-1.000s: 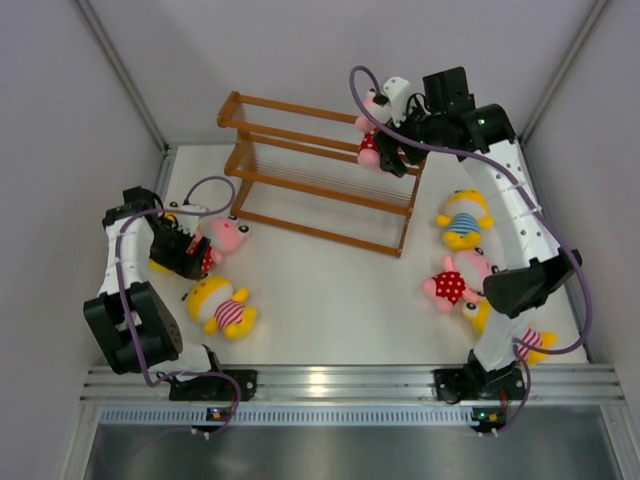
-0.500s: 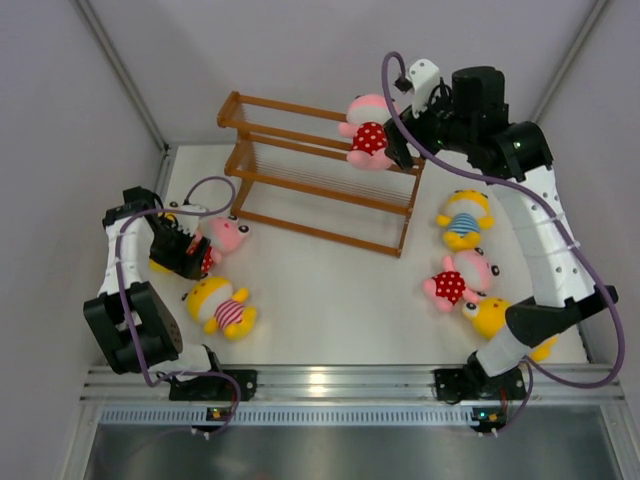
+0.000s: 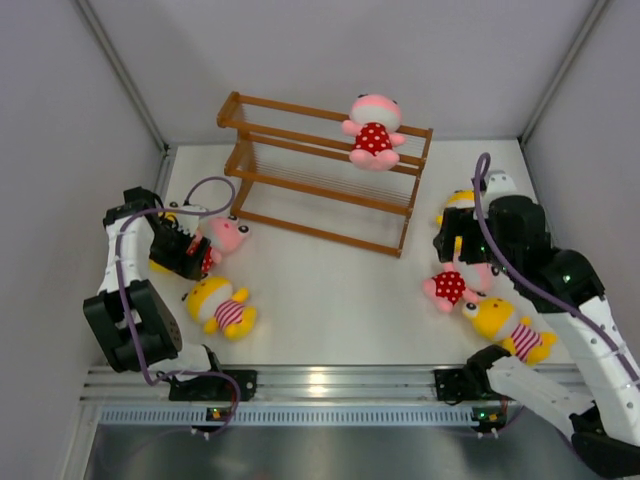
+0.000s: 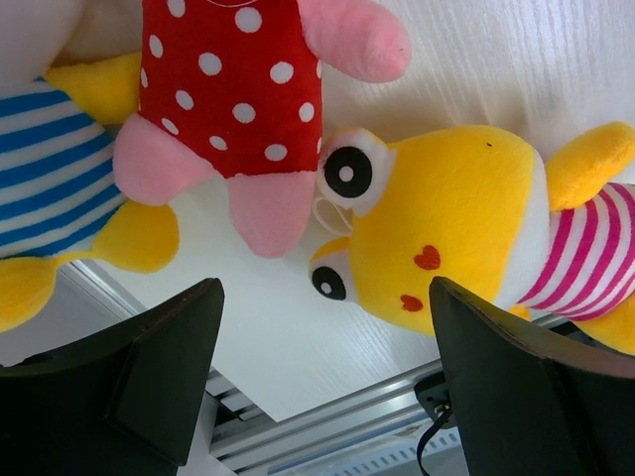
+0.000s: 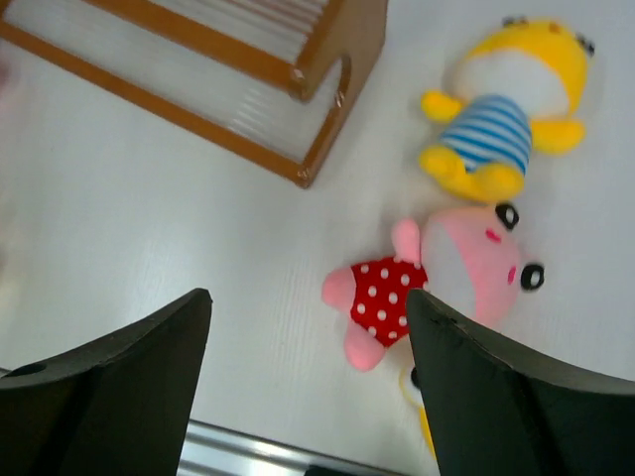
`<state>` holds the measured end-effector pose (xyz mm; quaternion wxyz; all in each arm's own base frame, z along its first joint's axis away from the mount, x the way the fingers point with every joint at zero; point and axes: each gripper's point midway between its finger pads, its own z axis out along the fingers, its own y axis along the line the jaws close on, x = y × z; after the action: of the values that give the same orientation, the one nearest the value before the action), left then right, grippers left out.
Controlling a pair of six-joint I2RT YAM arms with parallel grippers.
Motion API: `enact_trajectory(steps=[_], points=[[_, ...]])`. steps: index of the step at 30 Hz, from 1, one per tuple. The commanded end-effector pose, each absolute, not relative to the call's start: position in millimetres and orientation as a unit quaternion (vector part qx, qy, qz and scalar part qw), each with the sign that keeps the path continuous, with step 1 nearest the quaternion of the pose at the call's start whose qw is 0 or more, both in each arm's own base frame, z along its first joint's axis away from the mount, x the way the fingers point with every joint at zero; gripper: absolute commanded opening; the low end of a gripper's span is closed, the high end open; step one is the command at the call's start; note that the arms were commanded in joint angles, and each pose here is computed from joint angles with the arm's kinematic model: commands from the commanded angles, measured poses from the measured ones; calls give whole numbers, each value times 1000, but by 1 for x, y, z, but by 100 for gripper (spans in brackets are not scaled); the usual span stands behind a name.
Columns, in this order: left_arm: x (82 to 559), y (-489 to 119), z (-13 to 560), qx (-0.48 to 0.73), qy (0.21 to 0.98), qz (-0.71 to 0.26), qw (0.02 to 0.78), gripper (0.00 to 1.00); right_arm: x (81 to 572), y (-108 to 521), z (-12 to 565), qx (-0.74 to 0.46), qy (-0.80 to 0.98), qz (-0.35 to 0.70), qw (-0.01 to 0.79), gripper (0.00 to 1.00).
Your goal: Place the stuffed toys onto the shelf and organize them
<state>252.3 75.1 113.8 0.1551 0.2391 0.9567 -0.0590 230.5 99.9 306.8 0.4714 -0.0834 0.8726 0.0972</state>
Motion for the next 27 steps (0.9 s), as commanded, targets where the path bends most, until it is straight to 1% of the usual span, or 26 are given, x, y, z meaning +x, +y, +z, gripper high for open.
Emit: enact_trajectory(steps=[1, 2, 3, 5, 6, 10, 14, 18, 19, 22, 23, 25, 26, 27], points=[[260, 70, 122, 241, 953, -70, 167, 91, 210, 80, 245, 32, 906, 74, 414, 79], [262, 70, 123, 241, 953, -70, 169, 91, 204, 80, 235, 49, 908, 83, 407, 77], [263, 71, 123, 241, 953, -70, 169, 91, 198, 81, 212, 53, 919, 83, 382, 75], [263, 71, 124, 242, 953, -68, 170, 91, 196, 88, 196, 68, 920, 104, 372, 72], [263, 71, 124, 242, 953, -68, 168, 91, 189, 92, 175, 66, 929, 108, 348, 71], [260, 71, 122, 242, 953, -70, 166, 91, 187, 101, 137, 84, 935, 120, 324, 69], [257, 71, 119, 242, 955, -69, 160, 91, 189, 99, 101, 97, 946, 84, 297, 69], [255, 73, 118, 248, 954, -63, 157, 91, 198, 80, 90, 112, 943, 24, 311, 68], [254, 73, 118, 250, 953, -61, 158, 91, 201, 80, 89, 112, 941, 22, 317, 64], [252, 73, 117, 256, 952, -60, 155, 91, 200, 83, 77, 103, 947, 19, 303, 51], [252, 73, 117, 255, 952, -60, 156, 91, 199, 83, 72, 100, 950, 16, 294, 43], [252, 72, 118, 256, 952, -62, 158, 91, 197, 80, 68, 99, 953, 5, 286, 37], [252, 70, 119, 257, 950, -66, 162, 91, 196, 80, 68, 101, 953, 1, 285, 30], [252, 67, 119, 256, 950, -71, 165, 91, 197, 79, 69, 100, 953, -2, 286, 24]])
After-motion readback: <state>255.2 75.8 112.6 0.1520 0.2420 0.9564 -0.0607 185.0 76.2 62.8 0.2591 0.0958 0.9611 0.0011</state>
